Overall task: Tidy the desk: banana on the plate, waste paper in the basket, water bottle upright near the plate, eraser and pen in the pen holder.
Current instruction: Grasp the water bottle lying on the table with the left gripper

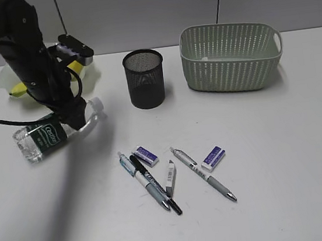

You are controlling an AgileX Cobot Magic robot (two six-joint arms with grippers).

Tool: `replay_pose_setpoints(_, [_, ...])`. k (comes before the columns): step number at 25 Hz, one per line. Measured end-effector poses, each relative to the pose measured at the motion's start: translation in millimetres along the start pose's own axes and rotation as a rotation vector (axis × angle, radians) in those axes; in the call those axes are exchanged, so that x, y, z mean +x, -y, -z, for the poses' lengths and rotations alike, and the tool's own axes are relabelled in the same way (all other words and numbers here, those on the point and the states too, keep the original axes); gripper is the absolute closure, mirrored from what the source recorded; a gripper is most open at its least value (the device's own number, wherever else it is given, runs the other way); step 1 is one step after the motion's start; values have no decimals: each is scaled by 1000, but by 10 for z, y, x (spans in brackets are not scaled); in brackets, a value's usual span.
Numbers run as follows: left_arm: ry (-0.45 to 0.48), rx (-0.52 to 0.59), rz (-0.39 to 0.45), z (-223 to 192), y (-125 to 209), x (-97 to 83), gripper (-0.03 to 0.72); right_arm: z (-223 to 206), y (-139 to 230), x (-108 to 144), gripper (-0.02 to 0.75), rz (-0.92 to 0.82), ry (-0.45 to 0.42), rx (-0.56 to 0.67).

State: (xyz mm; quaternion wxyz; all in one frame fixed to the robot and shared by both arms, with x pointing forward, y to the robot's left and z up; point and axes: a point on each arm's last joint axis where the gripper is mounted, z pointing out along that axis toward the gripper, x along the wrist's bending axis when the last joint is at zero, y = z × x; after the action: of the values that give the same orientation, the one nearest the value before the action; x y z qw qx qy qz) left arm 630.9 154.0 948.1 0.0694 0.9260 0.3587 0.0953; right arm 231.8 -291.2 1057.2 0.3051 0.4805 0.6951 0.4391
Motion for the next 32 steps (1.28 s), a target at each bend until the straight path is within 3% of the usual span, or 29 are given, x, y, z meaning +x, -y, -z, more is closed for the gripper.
replay_pose_setpoints(7, [-32,-32,-14,-48,-34,30,97,0,0,0,220,0,0,0])
replay_pose_setpoints(16, [-74,33,-77,-192,3,75,97,0,0,0,220,-1,0,0])
replay_pose_setpoints(32, [-71,105,-104,-296,62,76,99,0,0,-1,220,-1,1,0])
